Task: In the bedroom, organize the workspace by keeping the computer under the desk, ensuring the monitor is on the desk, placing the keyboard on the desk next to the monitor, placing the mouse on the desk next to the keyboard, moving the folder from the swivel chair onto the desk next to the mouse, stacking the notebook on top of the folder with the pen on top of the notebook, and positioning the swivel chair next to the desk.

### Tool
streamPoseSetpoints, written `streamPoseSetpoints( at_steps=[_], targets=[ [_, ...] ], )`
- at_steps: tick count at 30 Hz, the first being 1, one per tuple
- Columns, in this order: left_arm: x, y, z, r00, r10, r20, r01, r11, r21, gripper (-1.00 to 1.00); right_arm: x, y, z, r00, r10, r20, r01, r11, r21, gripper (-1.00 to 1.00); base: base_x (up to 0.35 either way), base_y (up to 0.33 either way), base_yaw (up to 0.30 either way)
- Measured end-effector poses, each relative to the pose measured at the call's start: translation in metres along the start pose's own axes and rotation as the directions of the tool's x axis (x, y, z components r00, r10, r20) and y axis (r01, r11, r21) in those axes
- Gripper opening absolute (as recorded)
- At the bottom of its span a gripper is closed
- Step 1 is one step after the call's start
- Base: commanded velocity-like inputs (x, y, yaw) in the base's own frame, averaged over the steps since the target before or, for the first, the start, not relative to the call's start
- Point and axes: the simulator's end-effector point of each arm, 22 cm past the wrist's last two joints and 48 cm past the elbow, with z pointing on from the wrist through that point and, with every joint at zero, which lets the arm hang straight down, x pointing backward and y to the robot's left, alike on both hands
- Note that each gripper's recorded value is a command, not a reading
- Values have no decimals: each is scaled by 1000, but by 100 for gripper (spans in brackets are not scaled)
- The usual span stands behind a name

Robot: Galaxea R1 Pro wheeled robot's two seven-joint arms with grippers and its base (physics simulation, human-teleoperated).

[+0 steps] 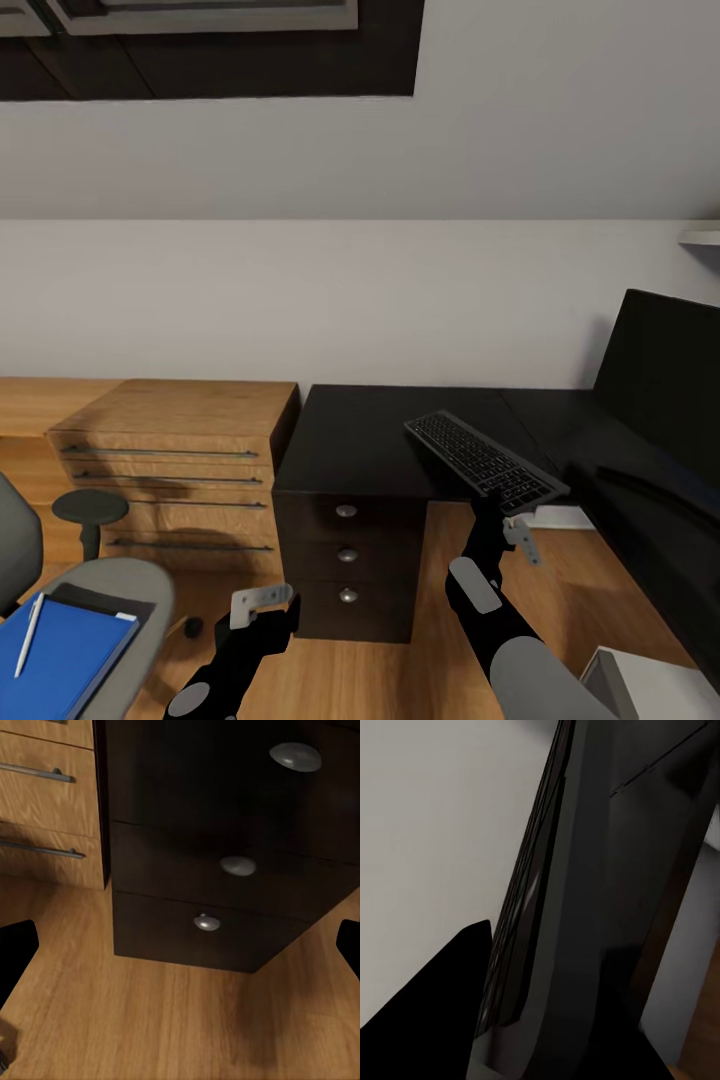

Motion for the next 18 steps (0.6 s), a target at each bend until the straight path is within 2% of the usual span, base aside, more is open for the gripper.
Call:
streamPoseSetpoints(
  at_steps=[6, 9, 18],
  targets=[
    [10, 2, 5, 1000, 0, 0, 0, 1000, 0, 100, 5, -9, 0, 1000, -2, 1, 2, 1000, -2, -100, 0, 0, 0],
    [14, 3, 7, 1000, 0, 1, 0, 1000, 0, 100, 6, -9, 0, 1000, -15, 4, 15, 1000, -21, -100, 0, 0, 0],
    [15, 2, 7, 1000, 0, 0, 0, 1000, 1, 100, 6, -9, 0, 1000, -15, 4, 15, 1000, -21, -100, 0, 0, 0]
  ],
)
